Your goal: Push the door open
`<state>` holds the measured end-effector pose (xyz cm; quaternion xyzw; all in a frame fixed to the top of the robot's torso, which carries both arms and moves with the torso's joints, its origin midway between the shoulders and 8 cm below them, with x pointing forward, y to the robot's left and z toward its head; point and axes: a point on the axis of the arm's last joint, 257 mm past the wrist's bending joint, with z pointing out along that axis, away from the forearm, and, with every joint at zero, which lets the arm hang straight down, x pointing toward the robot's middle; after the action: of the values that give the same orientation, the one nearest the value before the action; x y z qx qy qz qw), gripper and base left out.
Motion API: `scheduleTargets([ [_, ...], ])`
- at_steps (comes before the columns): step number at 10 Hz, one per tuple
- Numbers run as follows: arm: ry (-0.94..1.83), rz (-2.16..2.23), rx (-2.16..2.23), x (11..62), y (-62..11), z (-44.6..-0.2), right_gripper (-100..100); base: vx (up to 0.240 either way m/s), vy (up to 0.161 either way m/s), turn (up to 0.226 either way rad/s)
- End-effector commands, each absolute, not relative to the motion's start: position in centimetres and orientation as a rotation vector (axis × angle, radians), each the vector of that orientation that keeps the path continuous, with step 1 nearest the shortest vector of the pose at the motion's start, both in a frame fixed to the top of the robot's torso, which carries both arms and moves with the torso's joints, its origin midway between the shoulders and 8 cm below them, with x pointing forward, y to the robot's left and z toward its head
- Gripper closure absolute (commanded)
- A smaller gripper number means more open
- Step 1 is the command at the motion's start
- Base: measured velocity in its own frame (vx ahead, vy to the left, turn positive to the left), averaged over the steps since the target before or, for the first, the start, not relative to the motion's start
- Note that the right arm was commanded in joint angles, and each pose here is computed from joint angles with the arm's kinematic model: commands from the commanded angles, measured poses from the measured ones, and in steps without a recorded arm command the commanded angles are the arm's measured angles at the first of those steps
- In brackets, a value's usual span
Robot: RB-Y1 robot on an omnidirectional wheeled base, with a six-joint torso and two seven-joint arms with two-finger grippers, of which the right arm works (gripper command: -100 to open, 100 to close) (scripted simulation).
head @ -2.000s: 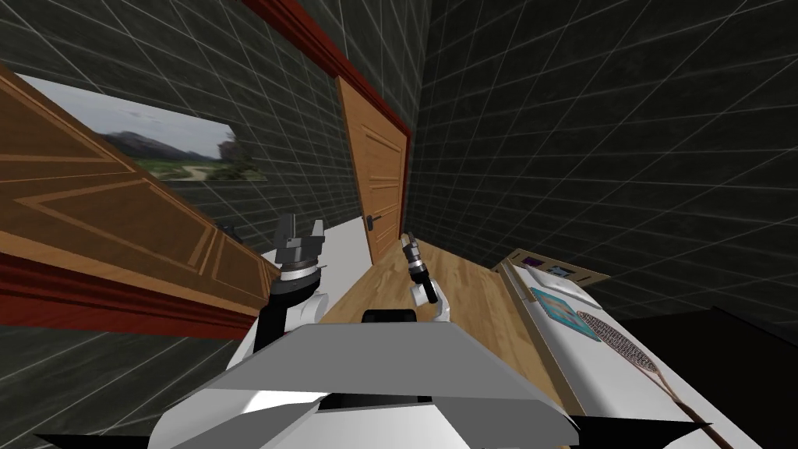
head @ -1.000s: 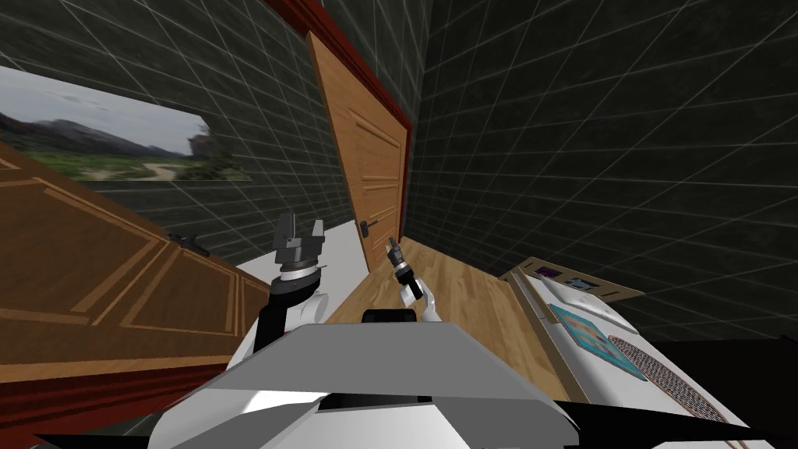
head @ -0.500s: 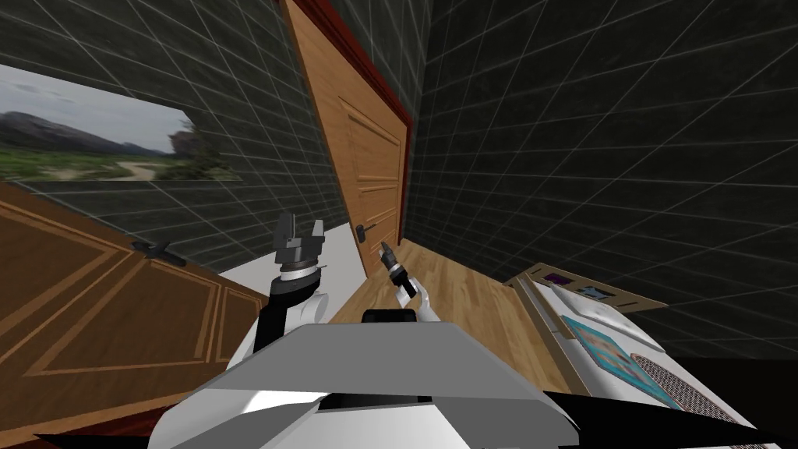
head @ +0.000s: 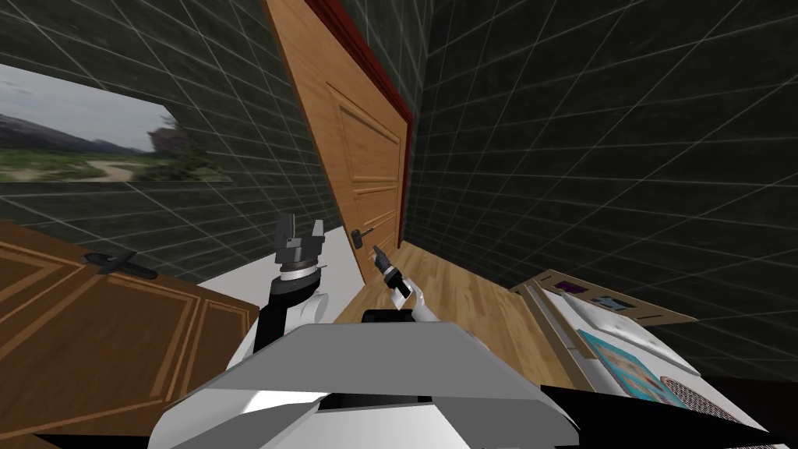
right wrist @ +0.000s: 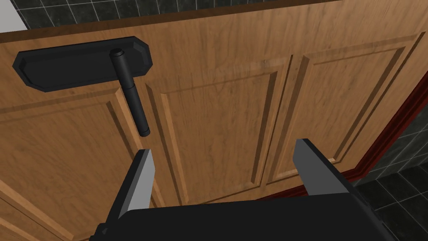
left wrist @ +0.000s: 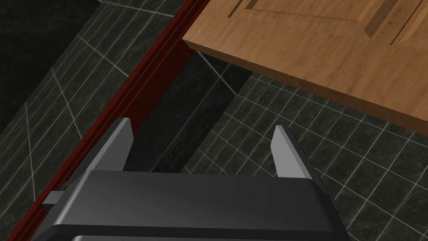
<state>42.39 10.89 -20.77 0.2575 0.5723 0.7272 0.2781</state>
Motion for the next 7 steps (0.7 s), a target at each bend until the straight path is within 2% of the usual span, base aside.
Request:
scheduleTargets([
  [1, 1.572, 1.951, 0.683, 42.4, 11.6, -21.7, -100, 0.151, -0.014, 0.001],
  [4, 1.660, 1.946, 0.656, 41.6, 13.6, -23.7, -100, 0.158, -0.020, 0.000],
  [7, 1.760, 1.931, 0.620, 40.6, 15.6, -26.1, -100, 0.212, -0.033, 0.002],
])
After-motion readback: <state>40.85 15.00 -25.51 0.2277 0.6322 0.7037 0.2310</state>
